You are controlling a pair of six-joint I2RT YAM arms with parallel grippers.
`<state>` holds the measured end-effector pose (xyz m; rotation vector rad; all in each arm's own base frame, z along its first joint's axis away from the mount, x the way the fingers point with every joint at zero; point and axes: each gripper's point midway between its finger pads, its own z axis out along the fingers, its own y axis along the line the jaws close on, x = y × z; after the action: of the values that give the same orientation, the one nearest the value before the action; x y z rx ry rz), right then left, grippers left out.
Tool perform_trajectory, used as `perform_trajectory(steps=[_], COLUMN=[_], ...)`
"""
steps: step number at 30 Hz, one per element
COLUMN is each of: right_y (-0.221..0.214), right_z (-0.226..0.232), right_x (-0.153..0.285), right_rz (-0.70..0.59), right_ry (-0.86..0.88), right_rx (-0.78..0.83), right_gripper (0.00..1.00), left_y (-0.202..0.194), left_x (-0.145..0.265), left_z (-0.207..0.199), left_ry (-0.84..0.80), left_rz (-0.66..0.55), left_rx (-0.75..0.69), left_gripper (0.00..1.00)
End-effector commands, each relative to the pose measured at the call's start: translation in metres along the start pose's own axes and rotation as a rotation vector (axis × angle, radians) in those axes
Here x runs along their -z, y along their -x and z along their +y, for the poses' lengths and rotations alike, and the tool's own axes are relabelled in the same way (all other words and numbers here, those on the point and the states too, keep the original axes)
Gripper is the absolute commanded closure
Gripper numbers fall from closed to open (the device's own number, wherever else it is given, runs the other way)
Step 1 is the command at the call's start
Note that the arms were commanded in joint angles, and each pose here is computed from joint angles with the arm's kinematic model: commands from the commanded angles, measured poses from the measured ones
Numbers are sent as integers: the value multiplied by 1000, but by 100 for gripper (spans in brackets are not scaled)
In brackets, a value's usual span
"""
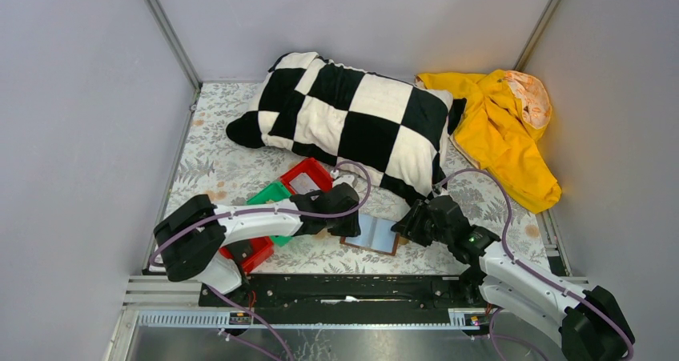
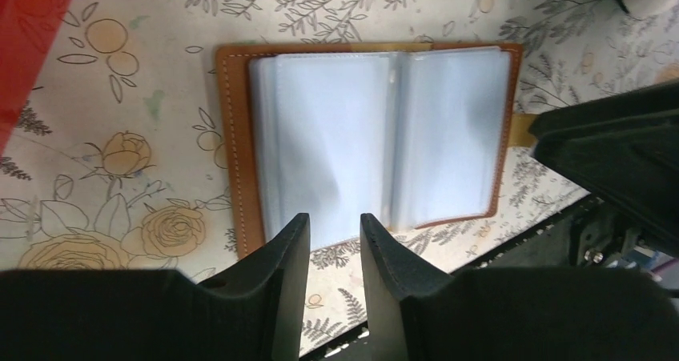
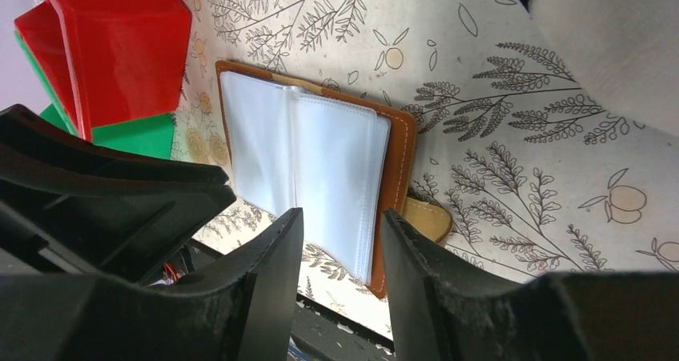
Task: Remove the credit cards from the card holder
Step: Remove the credit card from the card holder.
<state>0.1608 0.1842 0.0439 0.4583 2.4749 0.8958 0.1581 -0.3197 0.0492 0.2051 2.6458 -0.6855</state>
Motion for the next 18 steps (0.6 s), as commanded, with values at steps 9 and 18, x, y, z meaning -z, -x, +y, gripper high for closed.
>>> perform_trajectory(steps=[9,18], right_y=[-8,-16], right_z=[12,7], right_x=[-9,-18], right_rz=[54,93], right_ry=[66,63], right_rx=[25,16], right_gripper=[52,53], left_y=[-6,-13], left_x=[-15,-21], left_z=[22,24], left_ry=[60,57], left_rz=[5,27], left_rx=[-9,-6], left_gripper=[67,67])
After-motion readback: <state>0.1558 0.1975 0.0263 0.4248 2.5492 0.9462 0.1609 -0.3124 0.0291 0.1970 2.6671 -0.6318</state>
